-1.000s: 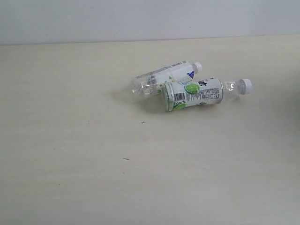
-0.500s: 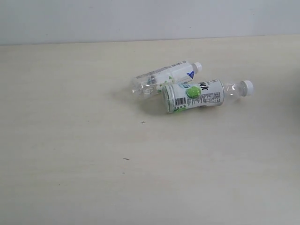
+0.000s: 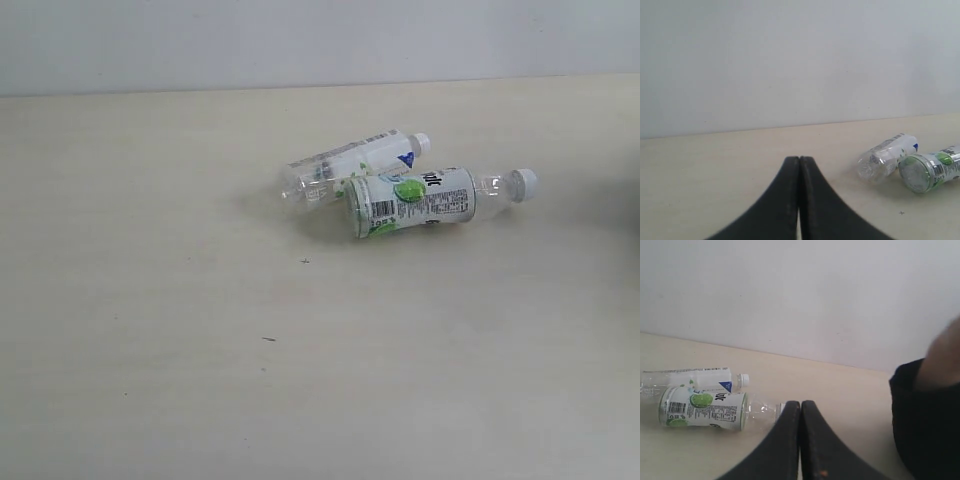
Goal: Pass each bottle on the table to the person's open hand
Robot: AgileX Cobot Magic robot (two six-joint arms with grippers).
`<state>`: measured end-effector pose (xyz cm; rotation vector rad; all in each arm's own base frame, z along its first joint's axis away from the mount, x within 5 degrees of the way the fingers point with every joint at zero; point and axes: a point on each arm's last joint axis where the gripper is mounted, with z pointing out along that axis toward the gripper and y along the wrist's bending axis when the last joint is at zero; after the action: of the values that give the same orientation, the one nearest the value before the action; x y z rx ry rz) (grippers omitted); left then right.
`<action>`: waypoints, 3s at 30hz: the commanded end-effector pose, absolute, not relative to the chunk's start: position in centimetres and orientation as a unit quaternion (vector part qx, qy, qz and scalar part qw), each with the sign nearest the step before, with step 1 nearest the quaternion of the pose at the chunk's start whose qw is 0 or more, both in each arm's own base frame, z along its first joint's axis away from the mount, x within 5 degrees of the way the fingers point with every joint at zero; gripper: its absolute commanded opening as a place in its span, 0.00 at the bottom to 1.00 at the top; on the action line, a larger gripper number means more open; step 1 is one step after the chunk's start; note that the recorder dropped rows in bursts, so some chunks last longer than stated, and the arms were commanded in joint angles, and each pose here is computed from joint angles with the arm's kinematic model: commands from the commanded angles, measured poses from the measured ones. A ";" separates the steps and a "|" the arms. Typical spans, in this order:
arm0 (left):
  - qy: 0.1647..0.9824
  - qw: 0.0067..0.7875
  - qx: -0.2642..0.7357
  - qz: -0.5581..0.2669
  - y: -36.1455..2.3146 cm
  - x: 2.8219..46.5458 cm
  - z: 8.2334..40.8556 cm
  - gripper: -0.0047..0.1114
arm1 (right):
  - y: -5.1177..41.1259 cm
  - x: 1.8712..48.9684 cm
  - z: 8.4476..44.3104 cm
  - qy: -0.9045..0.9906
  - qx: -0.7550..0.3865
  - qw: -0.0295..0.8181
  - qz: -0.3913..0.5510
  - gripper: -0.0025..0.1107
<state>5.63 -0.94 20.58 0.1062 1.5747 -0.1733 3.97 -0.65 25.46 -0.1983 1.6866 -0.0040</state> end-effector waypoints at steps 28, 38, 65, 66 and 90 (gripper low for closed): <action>0.709 0.700 0.045 -0.079 -0.9 5.6 20.5 0.04 | -0.7 4.0 25.3 0.744 -0.089 0.662 -0.002 0.02; 0.709 0.700 0.045 -0.079 -0.9 5.6 20.5 0.04 | -0.7 4.0 25.3 0.744 -0.090 0.662 -0.003 0.02; 0.709 0.700 0.045 -0.079 -0.9 5.6 20.5 0.04 | 0.2 3.6 28.6 0.578 -0.219 0.778 -0.112 0.02; 0.709 0.700 0.045 -0.079 -0.9 5.6 20.5 0.04 | 0.5 3.5 28.9 0.561 -0.229 0.788 -0.108 0.02; 0.709 0.700 0.045 -0.079 -0.9 5.6 20.5 0.04 | 2.9 16.6 33.8 0.822 -0.416 0.331 -0.206 0.02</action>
<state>5.63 -0.93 20.58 0.1058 1.5747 -0.1729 15.53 1.57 35.78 -0.8432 2.0583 -0.6104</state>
